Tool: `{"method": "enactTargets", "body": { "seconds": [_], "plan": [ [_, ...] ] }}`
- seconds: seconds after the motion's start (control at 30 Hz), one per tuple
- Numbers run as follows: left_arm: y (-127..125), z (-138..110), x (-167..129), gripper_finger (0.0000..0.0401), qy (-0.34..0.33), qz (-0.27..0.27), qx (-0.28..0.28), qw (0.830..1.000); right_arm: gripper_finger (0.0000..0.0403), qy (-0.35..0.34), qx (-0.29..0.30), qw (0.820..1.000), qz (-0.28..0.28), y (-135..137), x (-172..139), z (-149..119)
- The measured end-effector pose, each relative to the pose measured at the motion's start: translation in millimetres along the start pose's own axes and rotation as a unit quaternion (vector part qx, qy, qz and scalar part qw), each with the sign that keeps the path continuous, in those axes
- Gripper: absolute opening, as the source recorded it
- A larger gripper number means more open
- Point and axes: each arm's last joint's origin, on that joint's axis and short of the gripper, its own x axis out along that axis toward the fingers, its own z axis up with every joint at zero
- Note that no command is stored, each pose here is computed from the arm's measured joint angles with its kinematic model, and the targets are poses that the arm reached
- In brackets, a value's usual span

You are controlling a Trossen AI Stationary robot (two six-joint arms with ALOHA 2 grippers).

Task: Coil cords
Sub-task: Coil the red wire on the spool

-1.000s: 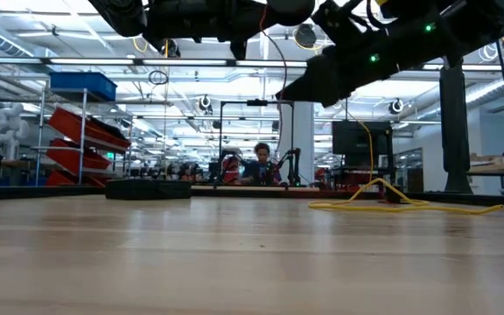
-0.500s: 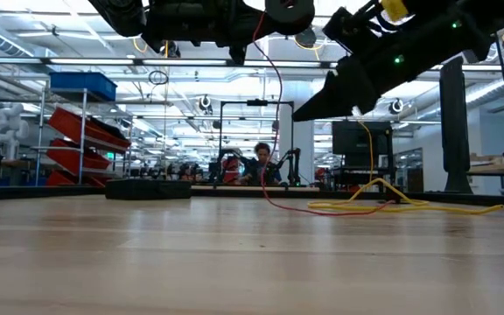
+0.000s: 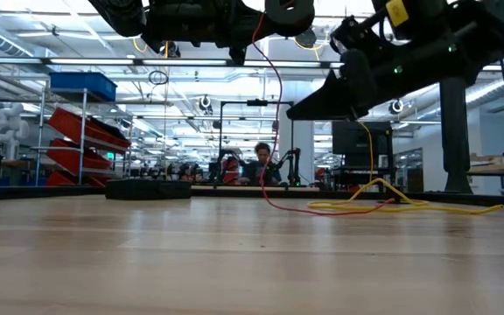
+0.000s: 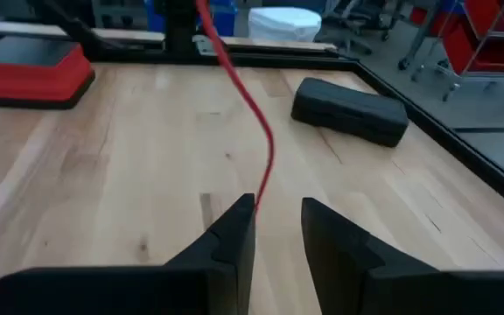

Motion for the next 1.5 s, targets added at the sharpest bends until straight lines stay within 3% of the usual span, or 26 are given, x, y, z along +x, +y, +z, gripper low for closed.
{"method": "enactTargets", "body": {
  "seconds": [0.17,0.8,1.07,1.23,1.5],
  "plan": [
    [-0.1,-0.2,0.0,0.0004,0.0,0.0,0.0,1.0,0.0084,-0.023,0.015,0.998,0.049,-3.8,4.9,-2.9],
    [-0.6,-2.0,0.3,0.0004,0.009,-0.001,-0.005,1.0,0.0082,-0.069,0.029,0.997,0.037,-4.0,27.2,-23.0],
    [-0.6,-2.0,0.3,0.0004,0.009,-0.001,-0.005,1.0,0.0009,-0.068,0.026,0.997,0.03,-7.9,28.8,-23.6],
    [-0.7,-4.3,0.2,0.0004,0.02,-0.002,-0.01,1.0,0.0002,-0.046,0.029,0.998,0.022,-10.8,30.2,-27.8],
    [-4.2,-20.7,-1.8,0.0004,0.095,-0.041,-0.024,0.994,0.0001,0.01,0.047,0.999,0.001,-13.6,30.5,-38.2]
  ]
}}
